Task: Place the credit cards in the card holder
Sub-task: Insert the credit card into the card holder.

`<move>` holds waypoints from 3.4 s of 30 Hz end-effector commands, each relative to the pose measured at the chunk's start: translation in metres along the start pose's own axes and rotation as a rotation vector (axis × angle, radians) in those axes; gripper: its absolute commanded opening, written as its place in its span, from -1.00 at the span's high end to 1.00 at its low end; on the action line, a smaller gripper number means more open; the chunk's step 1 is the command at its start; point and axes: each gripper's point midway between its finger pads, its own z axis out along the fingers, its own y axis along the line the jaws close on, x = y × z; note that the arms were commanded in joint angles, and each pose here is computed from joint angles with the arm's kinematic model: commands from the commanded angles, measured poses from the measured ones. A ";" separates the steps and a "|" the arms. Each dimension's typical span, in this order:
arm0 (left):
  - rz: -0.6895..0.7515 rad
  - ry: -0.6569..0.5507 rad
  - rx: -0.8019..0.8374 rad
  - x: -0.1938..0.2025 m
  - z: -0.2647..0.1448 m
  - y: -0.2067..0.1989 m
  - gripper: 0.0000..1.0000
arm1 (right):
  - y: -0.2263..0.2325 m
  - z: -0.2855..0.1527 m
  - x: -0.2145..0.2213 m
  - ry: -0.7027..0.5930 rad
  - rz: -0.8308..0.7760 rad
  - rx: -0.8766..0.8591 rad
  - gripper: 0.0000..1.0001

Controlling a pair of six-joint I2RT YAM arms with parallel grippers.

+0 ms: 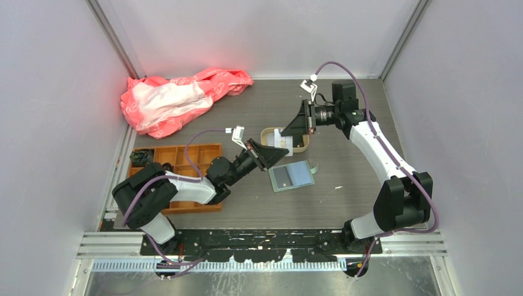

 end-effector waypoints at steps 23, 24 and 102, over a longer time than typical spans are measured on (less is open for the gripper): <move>0.205 0.137 -0.547 -0.019 -0.092 0.054 -0.25 | -0.086 -0.039 0.078 0.068 -0.038 0.330 0.99; 0.173 0.125 -0.551 -0.018 -0.095 0.056 -0.25 | -0.094 -0.039 0.084 0.070 -0.018 0.358 0.99; -0.113 0.694 -0.818 0.102 -0.079 0.168 0.64 | -0.205 -0.019 0.139 -0.145 0.469 0.707 0.99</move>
